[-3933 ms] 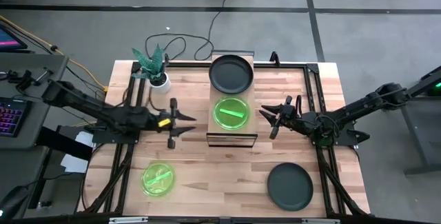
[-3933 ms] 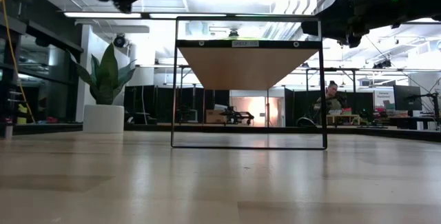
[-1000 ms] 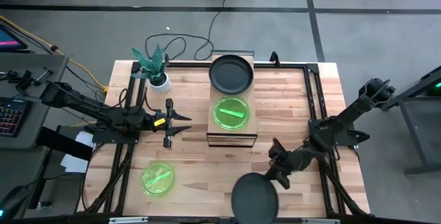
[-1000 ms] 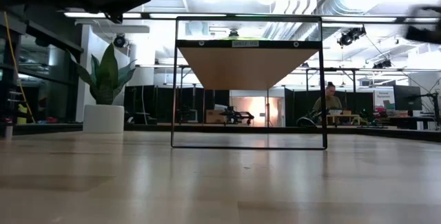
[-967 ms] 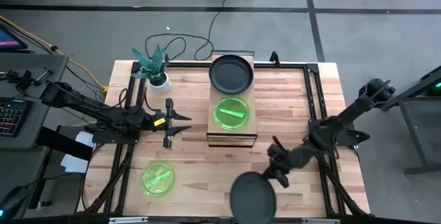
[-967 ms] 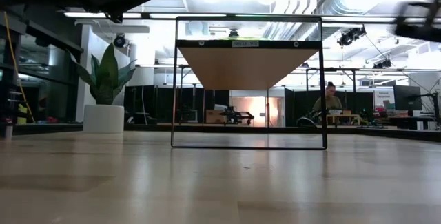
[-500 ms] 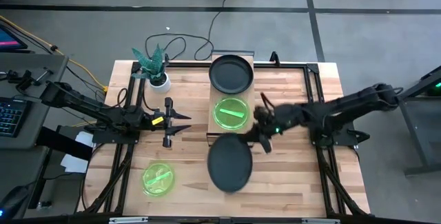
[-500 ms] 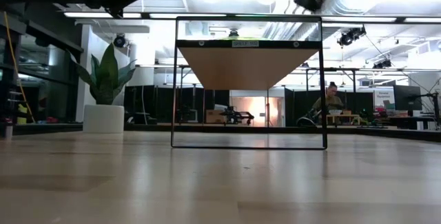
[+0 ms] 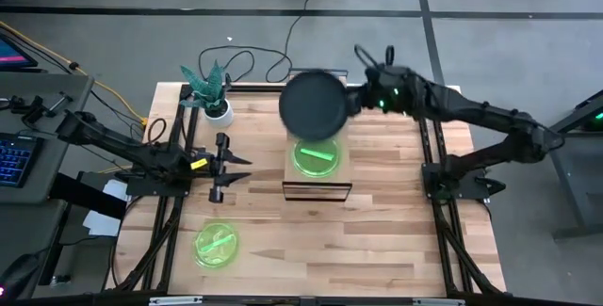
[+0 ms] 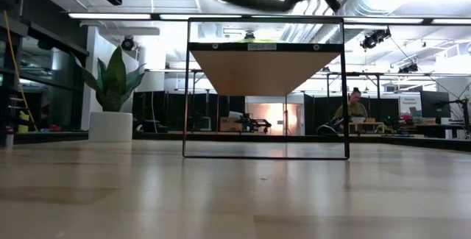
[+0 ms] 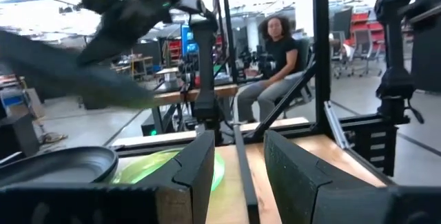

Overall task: Place and stack plates onto a shelf
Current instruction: Stack the black plate on top of the black plate on the shelf

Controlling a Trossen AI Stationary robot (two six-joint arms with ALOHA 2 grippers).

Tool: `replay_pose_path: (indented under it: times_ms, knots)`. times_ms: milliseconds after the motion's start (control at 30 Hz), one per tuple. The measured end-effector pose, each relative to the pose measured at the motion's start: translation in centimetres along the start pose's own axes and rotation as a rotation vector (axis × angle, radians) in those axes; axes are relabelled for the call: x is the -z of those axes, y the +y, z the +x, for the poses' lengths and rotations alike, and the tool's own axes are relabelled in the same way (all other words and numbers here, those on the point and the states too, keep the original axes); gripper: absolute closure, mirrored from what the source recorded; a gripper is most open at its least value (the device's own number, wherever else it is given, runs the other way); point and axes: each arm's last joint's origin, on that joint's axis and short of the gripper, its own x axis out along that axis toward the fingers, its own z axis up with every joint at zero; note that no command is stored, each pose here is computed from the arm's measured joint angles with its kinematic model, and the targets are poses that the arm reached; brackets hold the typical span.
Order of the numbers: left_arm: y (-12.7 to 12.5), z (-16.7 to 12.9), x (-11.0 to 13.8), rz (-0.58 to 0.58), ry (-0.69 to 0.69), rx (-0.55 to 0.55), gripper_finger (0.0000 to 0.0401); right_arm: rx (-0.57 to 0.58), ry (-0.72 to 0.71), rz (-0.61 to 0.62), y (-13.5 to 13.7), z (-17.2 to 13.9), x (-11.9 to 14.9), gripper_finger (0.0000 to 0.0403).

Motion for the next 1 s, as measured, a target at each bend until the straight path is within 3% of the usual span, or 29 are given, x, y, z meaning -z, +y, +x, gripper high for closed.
replay_pose_path:
  times_ms: [333, 567, 1000]
  knots:
    - [0.0, -0.6, -0.2, 0.012, 0.011, 0.012, 0.0286, 0.227, 0.04, 0.125, -4.9, 6.1, -0.6, 0.0403]
    - [0.0, -0.6, -0.1, 0.013, 0.016, 0.013, 0.0286, 0.234, 0.111, 0.148, -5.8, 9.4, 0.4, 0.0403]
    - [0.0, -0.6, 0.2, 0.004, 0.045, 0.017, 0.0286, 0.223, 0.12, 0.153, -5.8, 9.4, 0.5, 0.0403]
